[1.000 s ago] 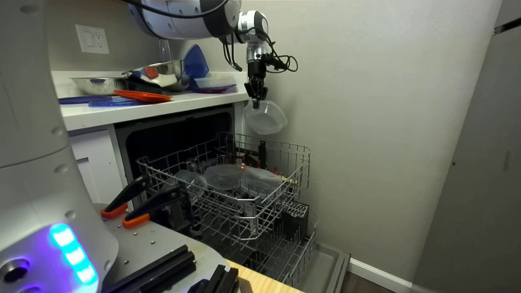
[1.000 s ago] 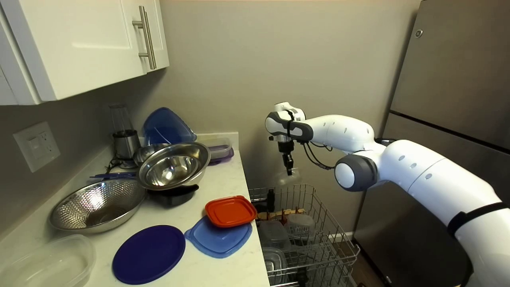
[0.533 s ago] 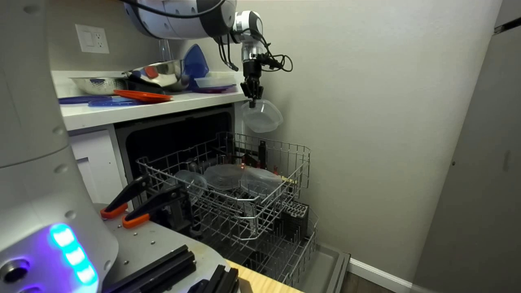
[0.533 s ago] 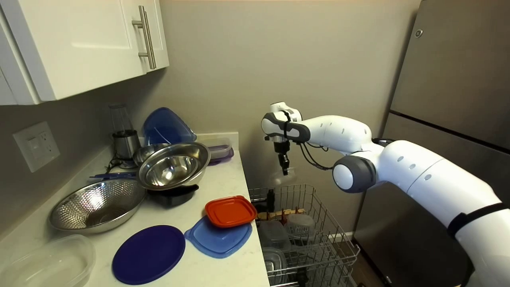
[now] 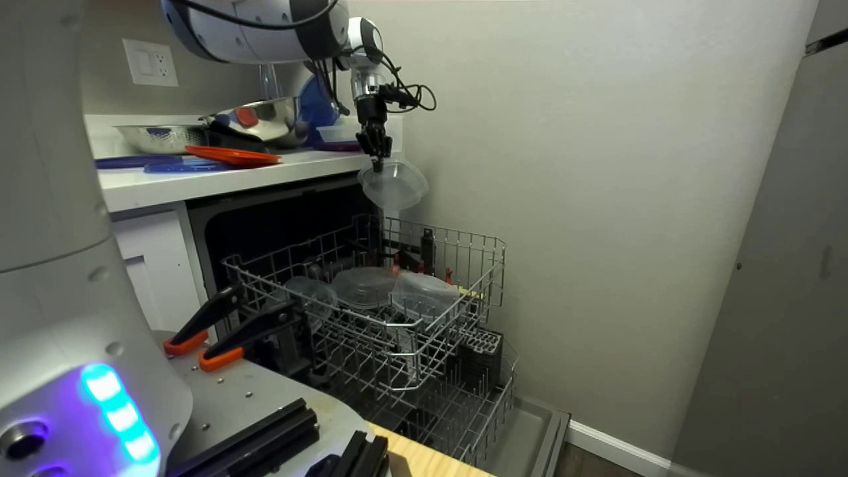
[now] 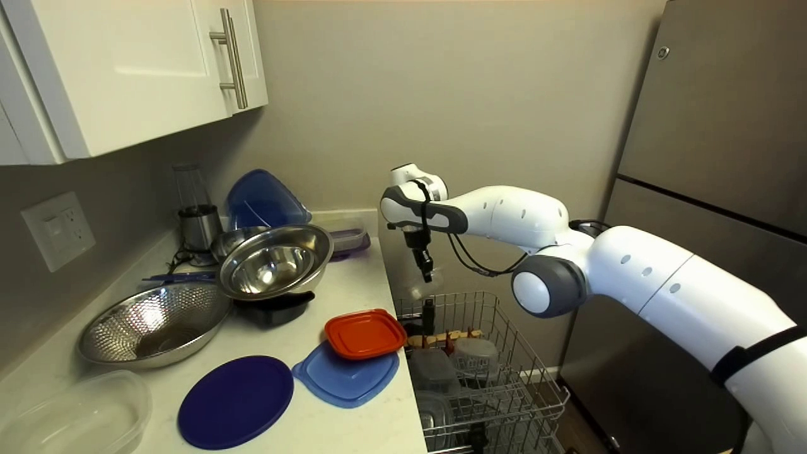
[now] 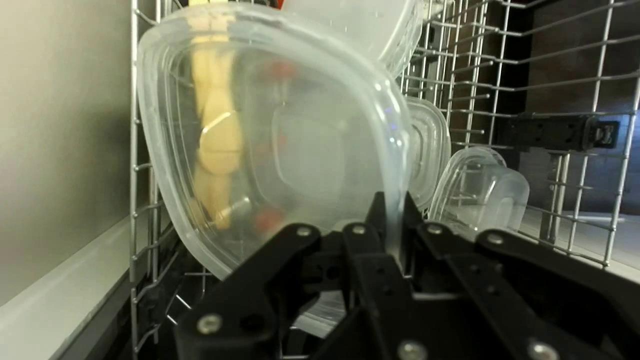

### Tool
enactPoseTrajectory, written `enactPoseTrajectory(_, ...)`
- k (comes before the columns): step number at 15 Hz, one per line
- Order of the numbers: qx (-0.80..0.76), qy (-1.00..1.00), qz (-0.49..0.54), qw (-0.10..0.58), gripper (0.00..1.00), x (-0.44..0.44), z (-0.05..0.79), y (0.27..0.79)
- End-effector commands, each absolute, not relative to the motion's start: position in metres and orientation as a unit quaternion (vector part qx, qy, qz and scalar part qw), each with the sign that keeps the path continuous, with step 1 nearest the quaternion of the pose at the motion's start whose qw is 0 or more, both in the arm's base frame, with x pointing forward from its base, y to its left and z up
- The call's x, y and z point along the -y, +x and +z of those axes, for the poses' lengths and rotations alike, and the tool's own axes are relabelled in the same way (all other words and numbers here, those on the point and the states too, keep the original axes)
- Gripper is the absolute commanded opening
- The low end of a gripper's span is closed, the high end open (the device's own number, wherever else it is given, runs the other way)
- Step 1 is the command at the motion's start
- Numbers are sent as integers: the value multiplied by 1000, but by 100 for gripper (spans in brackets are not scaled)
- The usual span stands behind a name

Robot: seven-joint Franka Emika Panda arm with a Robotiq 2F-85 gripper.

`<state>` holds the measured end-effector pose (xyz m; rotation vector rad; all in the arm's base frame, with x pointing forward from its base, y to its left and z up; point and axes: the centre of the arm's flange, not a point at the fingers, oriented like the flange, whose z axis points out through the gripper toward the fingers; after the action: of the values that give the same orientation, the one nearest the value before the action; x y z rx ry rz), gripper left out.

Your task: Put the bowl on the counter

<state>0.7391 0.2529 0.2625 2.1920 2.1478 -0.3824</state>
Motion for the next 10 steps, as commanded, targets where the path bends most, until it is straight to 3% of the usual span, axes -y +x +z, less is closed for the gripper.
enactPoseTrajectory(1,-688,705,-143,91,2,-247,314,680)
enactPoseTrajectory(10,-733,660,-111,117,2,-320,383,654)
